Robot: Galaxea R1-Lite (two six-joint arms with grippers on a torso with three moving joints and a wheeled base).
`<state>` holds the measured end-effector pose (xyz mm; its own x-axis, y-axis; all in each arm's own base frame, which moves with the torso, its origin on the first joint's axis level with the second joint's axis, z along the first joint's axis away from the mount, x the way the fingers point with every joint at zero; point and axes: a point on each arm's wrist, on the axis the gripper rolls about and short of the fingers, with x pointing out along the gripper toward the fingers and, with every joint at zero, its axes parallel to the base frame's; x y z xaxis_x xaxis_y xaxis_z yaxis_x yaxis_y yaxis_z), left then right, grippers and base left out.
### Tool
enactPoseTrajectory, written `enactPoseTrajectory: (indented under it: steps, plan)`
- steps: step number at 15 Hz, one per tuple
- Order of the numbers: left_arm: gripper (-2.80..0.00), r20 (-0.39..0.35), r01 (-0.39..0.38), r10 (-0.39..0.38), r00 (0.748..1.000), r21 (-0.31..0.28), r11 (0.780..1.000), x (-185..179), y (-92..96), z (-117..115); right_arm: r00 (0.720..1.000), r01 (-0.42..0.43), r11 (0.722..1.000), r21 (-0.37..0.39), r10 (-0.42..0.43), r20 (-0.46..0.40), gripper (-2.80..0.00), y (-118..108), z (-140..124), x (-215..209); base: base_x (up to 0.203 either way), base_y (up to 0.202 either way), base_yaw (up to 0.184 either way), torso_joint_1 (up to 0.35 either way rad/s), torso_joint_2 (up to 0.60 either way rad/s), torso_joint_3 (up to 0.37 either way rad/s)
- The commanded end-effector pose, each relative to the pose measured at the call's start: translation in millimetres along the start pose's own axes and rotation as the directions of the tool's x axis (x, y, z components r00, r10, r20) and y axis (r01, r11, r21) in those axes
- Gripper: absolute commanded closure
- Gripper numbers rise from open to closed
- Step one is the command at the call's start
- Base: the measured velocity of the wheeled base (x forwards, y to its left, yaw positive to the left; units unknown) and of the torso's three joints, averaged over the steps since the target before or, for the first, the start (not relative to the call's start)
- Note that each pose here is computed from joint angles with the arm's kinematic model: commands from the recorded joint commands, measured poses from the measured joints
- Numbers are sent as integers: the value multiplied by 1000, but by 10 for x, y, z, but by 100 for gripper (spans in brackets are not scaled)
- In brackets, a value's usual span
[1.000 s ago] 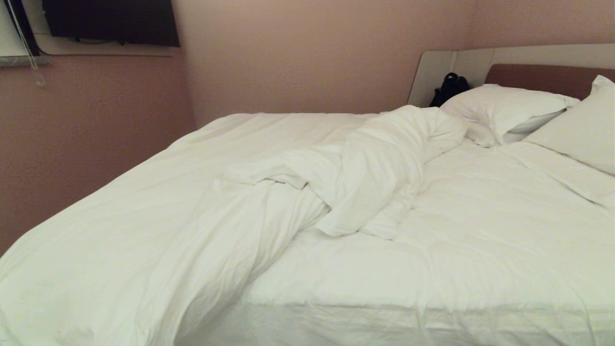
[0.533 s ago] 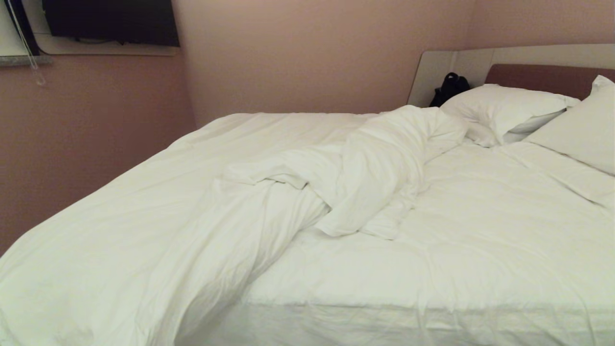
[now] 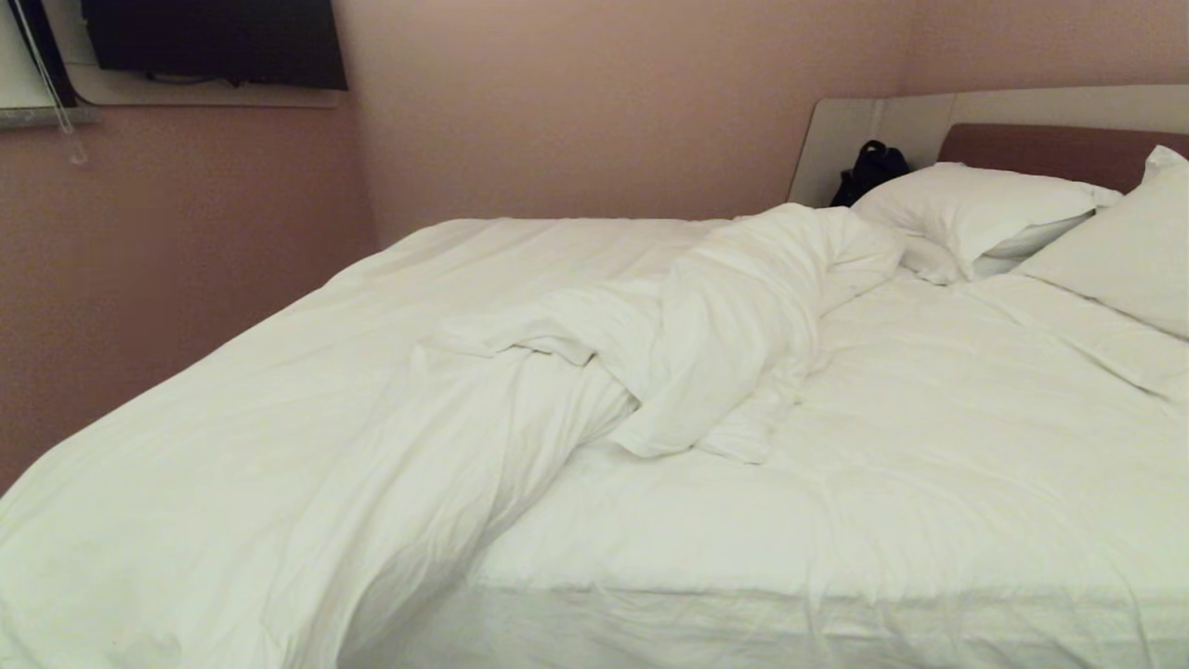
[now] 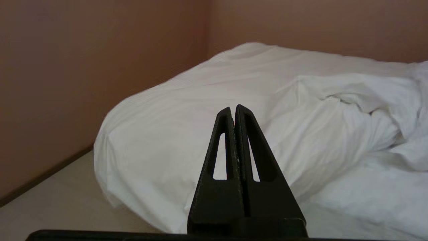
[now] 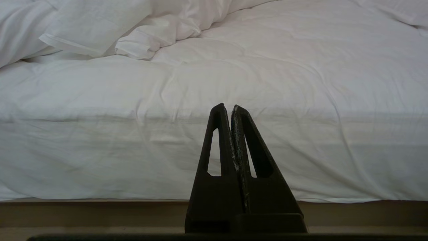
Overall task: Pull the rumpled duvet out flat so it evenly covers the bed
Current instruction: Hold the folded corner of the quilt
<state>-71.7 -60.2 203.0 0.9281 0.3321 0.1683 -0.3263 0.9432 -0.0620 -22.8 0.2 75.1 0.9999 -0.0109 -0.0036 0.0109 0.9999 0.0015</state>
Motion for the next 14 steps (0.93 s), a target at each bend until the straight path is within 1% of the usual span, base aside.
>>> enactPoseTrajectory:
  steps: [1,2,4,6,8,10,11,13,14]
  plan:
    - [0,-35,-1,1,999,-9,1000,49,19,4,1000,0,1000,0,0,1,0,0,1,0,0,0,0,0,0,0]
    - [0,-64,-4,4,998,-13,1000,93,28,36,1000,0,1000,0,0,1,0,0,1,0,0,0,0,0,0,0]
    - [0,-180,-12,5,984,-39,999,302,90,119,1000,0,1000,0,0,1,0,0,1,0,0,0,0,0,0,0]
    - [0,-250,33,-46,967,-56,998,373,206,89,1000,0,1000,0,0,1,0,0,1,0,0,0,0,0,0,0]
    - [0,-307,80,-94,947,-57,995,415,322,3,1000,0,1000,0,0,1,0,0,1,0,0,0,0,0,0,0]
    - [0,-348,161,-172,922,-61,985,429,398,-135,1000,0,1000,0,0,1,0,0,1,0,0,0,0,0,0,0]
    - [0,-377,175,-184,908,-57,983,444,411,-238,1000,0,1000,0,0,1,0,0,1,0,0,0,0,0,0,0]
    - [0,-383,247,-256,888,-72,966,463,440,-265,1000,0,1000,0,0,1,0,0,1,0,0,0,0,0,0,0]
    - [0,-361,285,-294,885,-79,955,472,453,-256,1000,0,1000,0,0,1,0,0,1,0,0,0,0,0,0,0]
